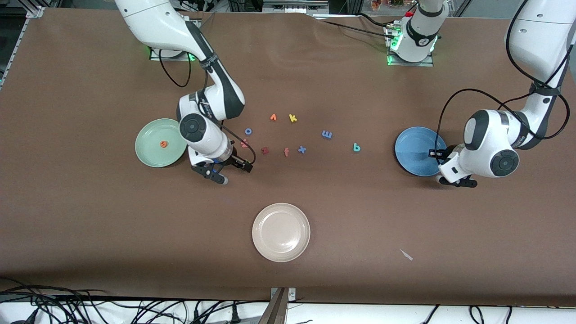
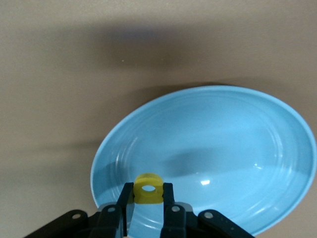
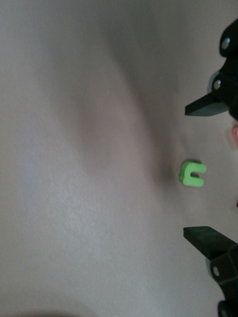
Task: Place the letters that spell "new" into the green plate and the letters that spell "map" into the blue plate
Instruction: 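Grasp the green letter with the right gripper while the left drops yellow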
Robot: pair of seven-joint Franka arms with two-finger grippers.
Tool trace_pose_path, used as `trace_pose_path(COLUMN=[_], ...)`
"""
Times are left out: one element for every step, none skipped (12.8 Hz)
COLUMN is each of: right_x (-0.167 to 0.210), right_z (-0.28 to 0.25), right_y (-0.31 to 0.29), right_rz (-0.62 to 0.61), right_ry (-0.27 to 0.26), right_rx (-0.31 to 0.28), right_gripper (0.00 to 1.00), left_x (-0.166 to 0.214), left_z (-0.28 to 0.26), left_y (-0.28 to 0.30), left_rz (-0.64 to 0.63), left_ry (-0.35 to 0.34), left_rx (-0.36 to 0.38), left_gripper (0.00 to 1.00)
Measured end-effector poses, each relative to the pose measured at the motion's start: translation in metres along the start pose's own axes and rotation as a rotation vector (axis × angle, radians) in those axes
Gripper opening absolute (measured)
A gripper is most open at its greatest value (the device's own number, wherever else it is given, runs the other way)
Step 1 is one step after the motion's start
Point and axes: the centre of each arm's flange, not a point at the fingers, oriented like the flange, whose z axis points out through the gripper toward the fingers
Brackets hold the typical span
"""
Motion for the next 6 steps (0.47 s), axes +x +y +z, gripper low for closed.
trace_pose_path(right_x=[-0.003,-0.005,-0.008,-0.010,-0.011,-0.011], right_z=[0.004,0.008,0.012,0.015,0.018,0.021], right_y=[-0.003,-0.005,-0.006,-0.007,-0.007,-0.006], right_rz=[-0.005,-0.010,-0.014,-0.016,-0.018,-0.019], right_ry=[0.009,0.015,0.017,0.016,0.014,0.012], right_rx=[0.007,0.009,0.009,0.007,0.003,-0.001], right_gripper=[0.99,0.99,0.99,0.99,0.99,0.99], left_x=[0.000,0.000,0.001,0.001,0.002,0.002], left_z=[0.002,0.002,0.001,0.000,-0.002,-0.005], left_y=[-0.002,-0.003,-0.003,-0.004,-0.004,-0.003], left_rz=[0.002,0.001,0.001,0.001,0.001,0.003], left_ry=[-0.001,0.000,0.002,0.004,0.008,0.014], left_rx=[-0.002,-0.003,-0.004,-0.003,-0.003,-0.002], left_gripper=[0.28,0.28,0.34,0.44,0.53,0.64])
